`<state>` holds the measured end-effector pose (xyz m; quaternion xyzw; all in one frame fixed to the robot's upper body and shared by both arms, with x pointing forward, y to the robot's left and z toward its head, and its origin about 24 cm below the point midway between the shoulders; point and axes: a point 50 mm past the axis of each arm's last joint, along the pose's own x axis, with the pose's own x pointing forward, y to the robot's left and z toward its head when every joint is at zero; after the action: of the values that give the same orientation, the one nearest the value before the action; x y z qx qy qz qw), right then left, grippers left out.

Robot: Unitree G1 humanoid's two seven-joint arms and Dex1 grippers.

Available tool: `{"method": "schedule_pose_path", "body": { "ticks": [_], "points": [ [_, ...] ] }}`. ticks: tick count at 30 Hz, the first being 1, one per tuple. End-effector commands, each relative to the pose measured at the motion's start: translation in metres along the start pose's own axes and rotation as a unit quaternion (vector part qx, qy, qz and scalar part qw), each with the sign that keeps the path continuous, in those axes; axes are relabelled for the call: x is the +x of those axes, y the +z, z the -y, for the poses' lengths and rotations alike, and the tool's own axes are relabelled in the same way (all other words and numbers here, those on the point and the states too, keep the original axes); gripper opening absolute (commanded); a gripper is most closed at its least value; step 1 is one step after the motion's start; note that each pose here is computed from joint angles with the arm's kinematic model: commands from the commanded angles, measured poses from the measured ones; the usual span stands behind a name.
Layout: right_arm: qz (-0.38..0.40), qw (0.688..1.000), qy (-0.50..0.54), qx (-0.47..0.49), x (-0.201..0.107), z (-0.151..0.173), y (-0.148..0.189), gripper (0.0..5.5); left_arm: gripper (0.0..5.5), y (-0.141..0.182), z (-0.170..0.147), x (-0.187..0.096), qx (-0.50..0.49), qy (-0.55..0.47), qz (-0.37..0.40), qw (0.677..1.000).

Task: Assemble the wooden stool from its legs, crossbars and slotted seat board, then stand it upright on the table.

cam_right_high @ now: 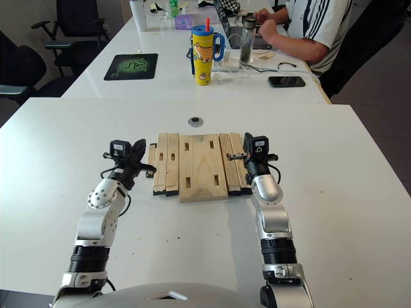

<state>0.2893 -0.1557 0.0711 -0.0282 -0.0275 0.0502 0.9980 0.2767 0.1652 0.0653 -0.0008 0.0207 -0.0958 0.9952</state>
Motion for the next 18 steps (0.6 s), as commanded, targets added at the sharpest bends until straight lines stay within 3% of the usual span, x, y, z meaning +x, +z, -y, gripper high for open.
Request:
{"method": "schedule_pose_path", "body": {
  "ticks": [1,18],
  "points": [
    [0.002,1.0,0.002,0.0,0.002,0.0,0.002,0.03,0.0,-0.004,0.0,0.0,-0.003,-0.003,-0.026,1.0],
    [-0.005,1.0,0.0,-0.007,-0.002,0.004,0.0,0.03,0.0,-0.033,-0.013,-0.02,0.015,-0.009,-0.161,0.987]
  ]
}}
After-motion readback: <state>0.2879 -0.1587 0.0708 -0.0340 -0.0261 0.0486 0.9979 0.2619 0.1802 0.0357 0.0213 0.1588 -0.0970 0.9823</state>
